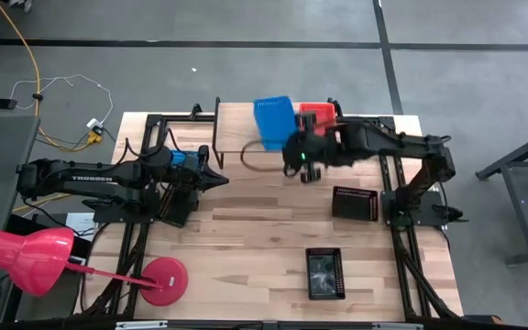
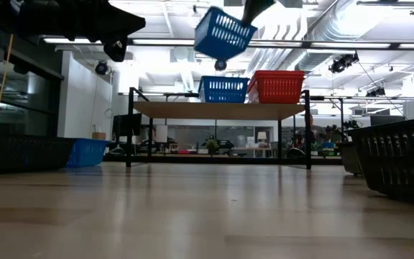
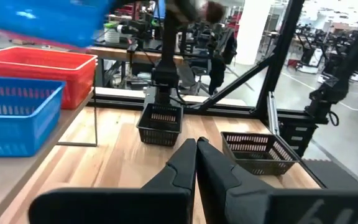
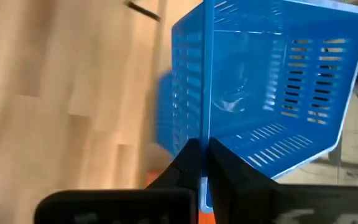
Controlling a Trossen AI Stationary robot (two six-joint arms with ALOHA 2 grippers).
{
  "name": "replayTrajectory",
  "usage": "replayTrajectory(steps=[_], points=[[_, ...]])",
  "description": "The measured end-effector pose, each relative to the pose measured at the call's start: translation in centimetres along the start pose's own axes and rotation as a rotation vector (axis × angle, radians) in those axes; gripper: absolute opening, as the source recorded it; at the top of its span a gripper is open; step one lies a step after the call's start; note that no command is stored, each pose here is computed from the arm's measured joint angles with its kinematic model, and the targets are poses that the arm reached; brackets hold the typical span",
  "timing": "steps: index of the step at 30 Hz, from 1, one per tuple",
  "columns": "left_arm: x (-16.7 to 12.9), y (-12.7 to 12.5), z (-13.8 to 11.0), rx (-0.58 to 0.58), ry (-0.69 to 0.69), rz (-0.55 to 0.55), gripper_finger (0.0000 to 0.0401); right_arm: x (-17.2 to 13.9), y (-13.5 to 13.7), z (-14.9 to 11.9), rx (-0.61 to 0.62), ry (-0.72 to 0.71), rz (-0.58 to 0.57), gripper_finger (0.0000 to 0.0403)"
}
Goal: Stack baskets on shelf by color
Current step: Stack the bottom right blue basket on the other blue basket on the shelf
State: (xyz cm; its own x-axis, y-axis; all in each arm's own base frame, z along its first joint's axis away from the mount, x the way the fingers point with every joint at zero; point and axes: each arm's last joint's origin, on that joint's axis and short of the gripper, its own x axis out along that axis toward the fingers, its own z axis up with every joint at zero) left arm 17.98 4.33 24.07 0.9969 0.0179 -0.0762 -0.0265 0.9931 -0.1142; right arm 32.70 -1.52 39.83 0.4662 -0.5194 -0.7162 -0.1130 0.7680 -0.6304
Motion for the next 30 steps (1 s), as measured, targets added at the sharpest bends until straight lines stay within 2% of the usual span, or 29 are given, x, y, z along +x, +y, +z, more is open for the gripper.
replayTrajectory(steps=[9,17,22,30], points=[[0.1,-0.6,0.0,0.032,-0.005,-0.028,0.0000,4.8,-3.3,-2.1,-0.021,0.042,-0.040,0.0000],[0.2,-1.0,0.0,0.025,-0.003,-0.043,0.0000,7.3,-3.0,-2.7,-0.052,0.044,0.013,0.0000],[0.3,-1.3,-0.1,0.024,-0.004,-0.015,0.0000,7.9,-2.5,-2.7,-0.047,0.060,0.036,0.0000],[0.3,-1.8,-0.2,0.027,0.003,-0.038,0.0000,8.1,-2.5,-2.6,0.058,0.064,0.029,0.0000]])
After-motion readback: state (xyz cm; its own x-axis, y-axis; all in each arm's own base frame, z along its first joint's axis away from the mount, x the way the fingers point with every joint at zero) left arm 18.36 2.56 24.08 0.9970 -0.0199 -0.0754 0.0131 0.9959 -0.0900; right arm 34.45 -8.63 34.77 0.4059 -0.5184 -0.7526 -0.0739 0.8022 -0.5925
